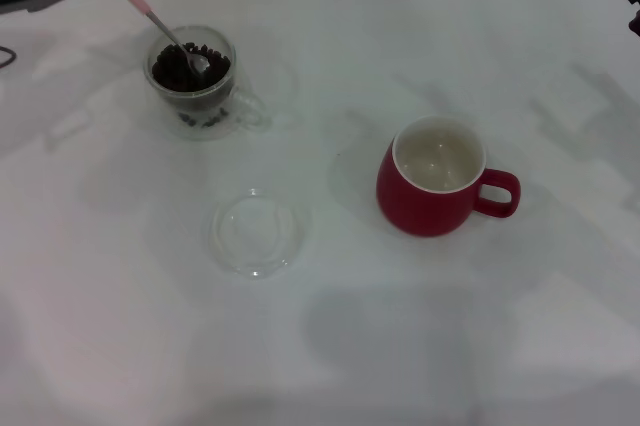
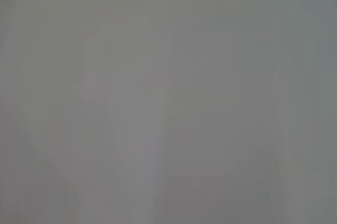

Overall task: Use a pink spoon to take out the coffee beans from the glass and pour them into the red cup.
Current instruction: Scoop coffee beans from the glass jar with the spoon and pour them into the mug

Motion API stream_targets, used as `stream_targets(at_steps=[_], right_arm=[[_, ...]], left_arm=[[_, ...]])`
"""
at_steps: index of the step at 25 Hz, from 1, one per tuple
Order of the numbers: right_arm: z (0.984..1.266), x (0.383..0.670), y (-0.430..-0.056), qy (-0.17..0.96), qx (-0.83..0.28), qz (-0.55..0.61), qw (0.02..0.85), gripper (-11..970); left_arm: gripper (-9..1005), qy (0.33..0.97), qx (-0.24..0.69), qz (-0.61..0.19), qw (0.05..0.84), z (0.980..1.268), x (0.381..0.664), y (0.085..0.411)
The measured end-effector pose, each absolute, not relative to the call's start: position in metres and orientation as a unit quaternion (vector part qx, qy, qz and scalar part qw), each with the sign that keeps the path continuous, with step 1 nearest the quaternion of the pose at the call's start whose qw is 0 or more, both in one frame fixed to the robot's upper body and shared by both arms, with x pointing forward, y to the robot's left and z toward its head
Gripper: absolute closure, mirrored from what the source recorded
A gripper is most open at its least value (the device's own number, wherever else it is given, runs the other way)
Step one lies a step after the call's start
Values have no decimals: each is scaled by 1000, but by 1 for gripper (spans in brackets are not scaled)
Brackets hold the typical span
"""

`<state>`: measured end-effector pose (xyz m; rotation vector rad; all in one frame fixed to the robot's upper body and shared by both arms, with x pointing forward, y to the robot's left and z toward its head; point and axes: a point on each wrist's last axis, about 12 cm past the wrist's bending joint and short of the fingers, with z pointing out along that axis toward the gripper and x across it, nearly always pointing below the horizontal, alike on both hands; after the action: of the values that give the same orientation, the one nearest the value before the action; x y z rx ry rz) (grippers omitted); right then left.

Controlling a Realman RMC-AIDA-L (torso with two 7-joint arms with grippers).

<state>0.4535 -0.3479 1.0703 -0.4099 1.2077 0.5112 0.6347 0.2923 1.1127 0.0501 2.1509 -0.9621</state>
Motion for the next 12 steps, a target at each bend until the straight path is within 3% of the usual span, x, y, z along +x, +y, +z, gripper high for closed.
stream_targets(at_steps=[12], right_arm=[[1071, 457, -347, 558, -194, 237, 771, 119]], left_arm=[[870, 830, -84, -417, 360, 1083, 603, 308]])
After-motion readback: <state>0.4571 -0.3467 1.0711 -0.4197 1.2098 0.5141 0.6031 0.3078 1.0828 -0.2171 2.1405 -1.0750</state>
